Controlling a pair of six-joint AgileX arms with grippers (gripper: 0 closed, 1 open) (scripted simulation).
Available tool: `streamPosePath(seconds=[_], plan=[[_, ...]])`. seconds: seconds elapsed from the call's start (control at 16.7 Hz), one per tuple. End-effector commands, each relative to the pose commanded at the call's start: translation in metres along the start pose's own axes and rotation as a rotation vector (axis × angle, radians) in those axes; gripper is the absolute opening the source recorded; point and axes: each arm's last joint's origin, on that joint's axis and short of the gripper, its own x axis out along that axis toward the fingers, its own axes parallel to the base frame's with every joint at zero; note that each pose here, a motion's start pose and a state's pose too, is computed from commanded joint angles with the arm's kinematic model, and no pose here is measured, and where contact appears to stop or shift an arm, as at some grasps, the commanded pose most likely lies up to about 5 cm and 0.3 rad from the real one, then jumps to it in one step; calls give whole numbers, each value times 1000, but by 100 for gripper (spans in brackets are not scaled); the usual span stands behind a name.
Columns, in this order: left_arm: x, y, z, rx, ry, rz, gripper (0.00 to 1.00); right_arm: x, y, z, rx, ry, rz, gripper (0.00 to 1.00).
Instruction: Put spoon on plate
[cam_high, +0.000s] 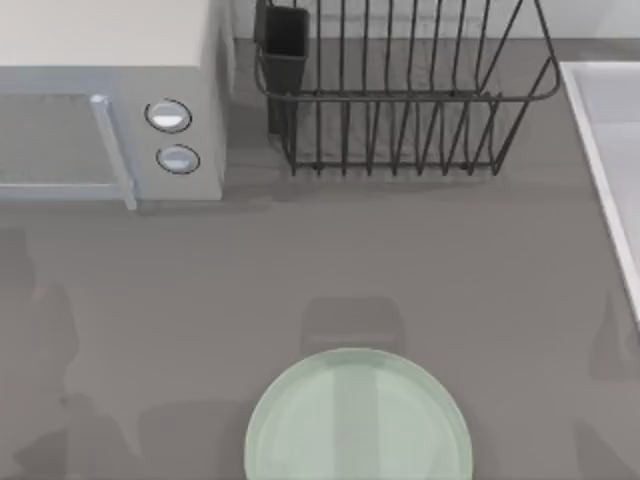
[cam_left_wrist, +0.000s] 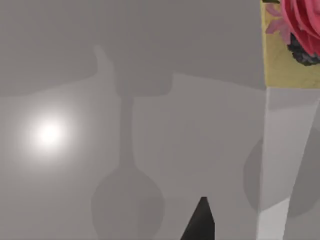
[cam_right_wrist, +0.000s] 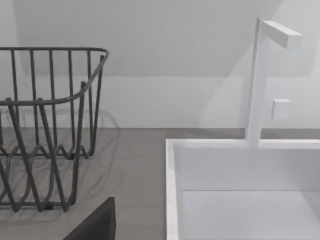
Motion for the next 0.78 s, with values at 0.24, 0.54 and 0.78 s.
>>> streamPosePath(seconds=[0.24, 0.54, 0.78], plan=[[1, 2, 3, 4, 1, -6, 0, 0, 0, 0, 0, 0, 0, 100], [1, 20, 55, 68, 10, -25, 0, 0, 0, 0, 0, 0, 0, 100], [9, 11, 146, 183, 27, -40, 0, 0, 0, 0, 0, 0, 0, 100]])
